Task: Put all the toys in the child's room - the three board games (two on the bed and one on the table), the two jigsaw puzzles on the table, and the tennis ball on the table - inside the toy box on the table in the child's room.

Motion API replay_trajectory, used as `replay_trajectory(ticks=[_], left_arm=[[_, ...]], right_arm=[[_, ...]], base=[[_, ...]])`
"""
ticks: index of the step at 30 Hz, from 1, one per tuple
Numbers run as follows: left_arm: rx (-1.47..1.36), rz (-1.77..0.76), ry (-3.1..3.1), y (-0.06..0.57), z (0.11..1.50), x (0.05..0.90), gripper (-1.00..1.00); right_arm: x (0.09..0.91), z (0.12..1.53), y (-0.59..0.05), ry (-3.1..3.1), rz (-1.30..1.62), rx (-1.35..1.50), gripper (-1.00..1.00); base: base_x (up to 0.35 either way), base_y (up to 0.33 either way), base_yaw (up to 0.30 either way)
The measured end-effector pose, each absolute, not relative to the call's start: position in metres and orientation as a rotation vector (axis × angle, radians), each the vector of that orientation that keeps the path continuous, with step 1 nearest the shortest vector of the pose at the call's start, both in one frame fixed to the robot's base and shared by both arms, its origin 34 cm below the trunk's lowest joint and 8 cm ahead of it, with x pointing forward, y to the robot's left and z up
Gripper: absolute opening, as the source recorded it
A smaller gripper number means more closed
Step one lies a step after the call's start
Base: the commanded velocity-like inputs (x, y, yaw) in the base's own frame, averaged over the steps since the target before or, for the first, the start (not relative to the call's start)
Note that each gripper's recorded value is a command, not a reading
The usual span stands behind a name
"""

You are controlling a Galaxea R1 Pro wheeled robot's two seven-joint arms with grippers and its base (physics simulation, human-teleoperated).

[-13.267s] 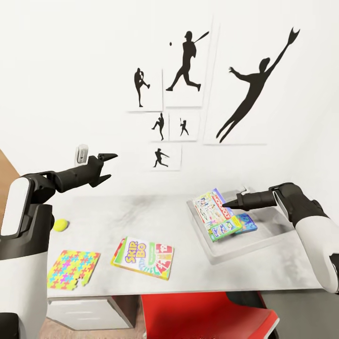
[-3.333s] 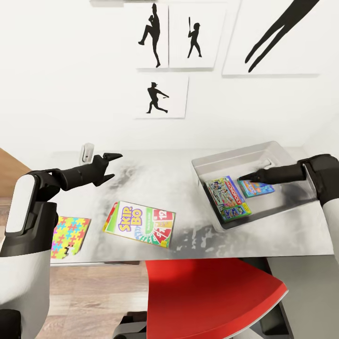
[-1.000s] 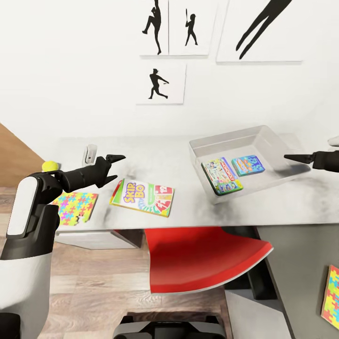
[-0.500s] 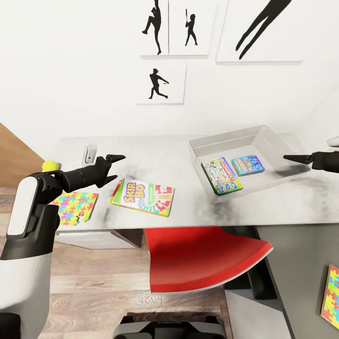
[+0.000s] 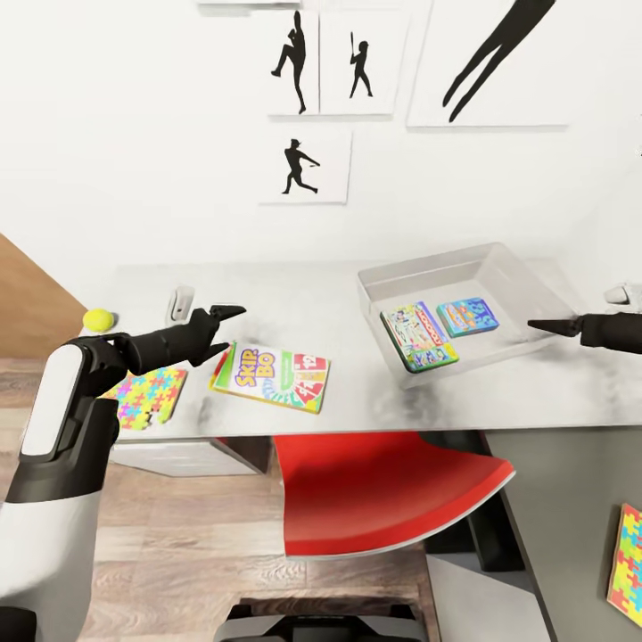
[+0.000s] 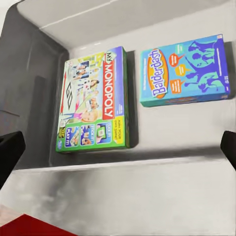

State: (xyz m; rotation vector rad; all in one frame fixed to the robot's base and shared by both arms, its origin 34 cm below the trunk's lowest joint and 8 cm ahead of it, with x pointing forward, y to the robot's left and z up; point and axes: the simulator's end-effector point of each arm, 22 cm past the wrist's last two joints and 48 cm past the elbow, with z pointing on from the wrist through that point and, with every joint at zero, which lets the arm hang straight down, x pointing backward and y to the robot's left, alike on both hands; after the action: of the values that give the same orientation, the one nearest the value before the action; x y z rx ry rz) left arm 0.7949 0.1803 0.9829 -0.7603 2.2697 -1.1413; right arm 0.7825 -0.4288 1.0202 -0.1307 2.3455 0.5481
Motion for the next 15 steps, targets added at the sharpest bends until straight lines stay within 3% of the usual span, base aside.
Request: replay_trajectory(ticks=[15], left_arm=[[-0.706, -1.217, 2.386, 0.134, 0.949, 0.738, 1.0]], right_arm=[[0.727, 0.986, -0.415, 2.429, 0.54, -0.17, 1.0]], base=[[0.0, 0.0, 0.0]])
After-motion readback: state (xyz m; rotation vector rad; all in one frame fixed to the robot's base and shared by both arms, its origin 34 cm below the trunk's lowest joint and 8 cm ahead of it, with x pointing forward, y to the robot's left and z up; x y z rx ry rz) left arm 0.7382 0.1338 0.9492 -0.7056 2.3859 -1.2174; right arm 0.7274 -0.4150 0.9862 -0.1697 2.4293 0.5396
